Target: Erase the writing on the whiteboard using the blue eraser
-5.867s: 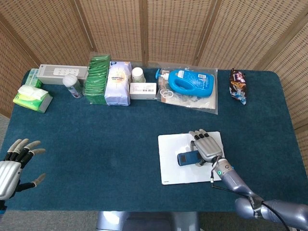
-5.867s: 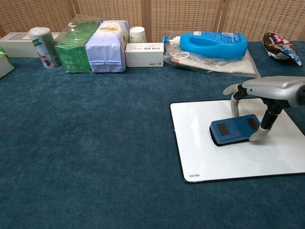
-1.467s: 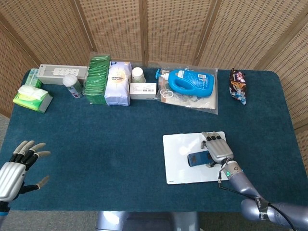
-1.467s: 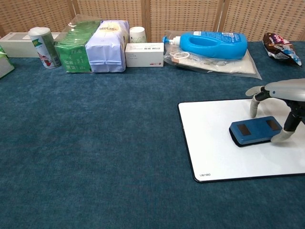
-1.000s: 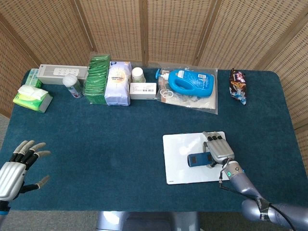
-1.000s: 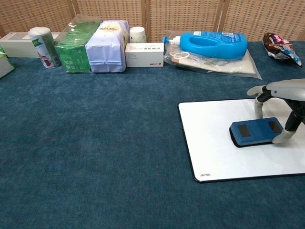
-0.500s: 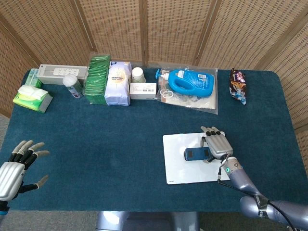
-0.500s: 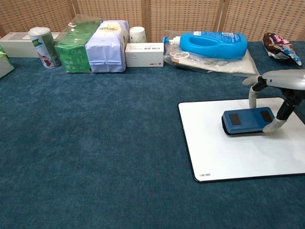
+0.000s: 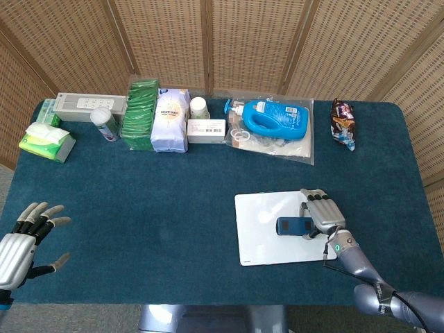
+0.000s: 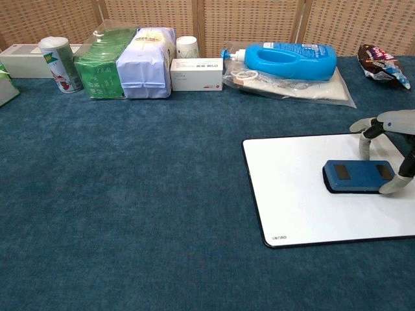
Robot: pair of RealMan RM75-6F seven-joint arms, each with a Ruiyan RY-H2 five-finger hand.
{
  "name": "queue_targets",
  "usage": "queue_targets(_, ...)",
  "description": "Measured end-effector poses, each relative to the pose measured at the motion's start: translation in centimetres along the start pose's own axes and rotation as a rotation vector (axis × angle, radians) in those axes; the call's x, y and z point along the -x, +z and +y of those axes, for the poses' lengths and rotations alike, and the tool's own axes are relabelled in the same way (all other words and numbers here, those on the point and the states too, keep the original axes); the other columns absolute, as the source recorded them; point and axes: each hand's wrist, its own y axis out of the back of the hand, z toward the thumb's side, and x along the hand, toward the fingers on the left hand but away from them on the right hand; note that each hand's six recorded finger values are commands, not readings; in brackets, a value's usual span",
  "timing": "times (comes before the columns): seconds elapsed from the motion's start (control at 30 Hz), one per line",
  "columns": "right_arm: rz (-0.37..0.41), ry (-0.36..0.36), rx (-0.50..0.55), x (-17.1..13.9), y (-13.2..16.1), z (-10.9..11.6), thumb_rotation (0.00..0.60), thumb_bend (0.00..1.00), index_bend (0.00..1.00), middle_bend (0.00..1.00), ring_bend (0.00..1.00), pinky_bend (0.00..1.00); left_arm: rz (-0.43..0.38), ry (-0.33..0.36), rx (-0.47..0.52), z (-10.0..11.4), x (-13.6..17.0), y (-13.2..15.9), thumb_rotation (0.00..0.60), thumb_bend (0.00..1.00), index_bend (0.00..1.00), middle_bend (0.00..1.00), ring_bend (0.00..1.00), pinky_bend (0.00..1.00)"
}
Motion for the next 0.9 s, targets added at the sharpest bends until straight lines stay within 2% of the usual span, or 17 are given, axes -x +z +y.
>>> queue_targets(0.5,0.066,0.050,-0.015,-3.2,1.5,-1.9,0.600,0.11,0.58,0.07,0.00,0.00,-0.011,-0.017,-0.008,-0.5,-0.5,0.5,0.600,0.29,0.26,0.17,0.03,0.00)
queue_targets(0.9,0.067,0.033,-0.017,-1.9,1.4,-1.4,0.600,0.11,0.58,0.07,0.00,0.00,0.004,-0.008,-0.013,-0.2,-0.2,0.2,0.600,0.29,0.26,0.18,0.03,0.00)
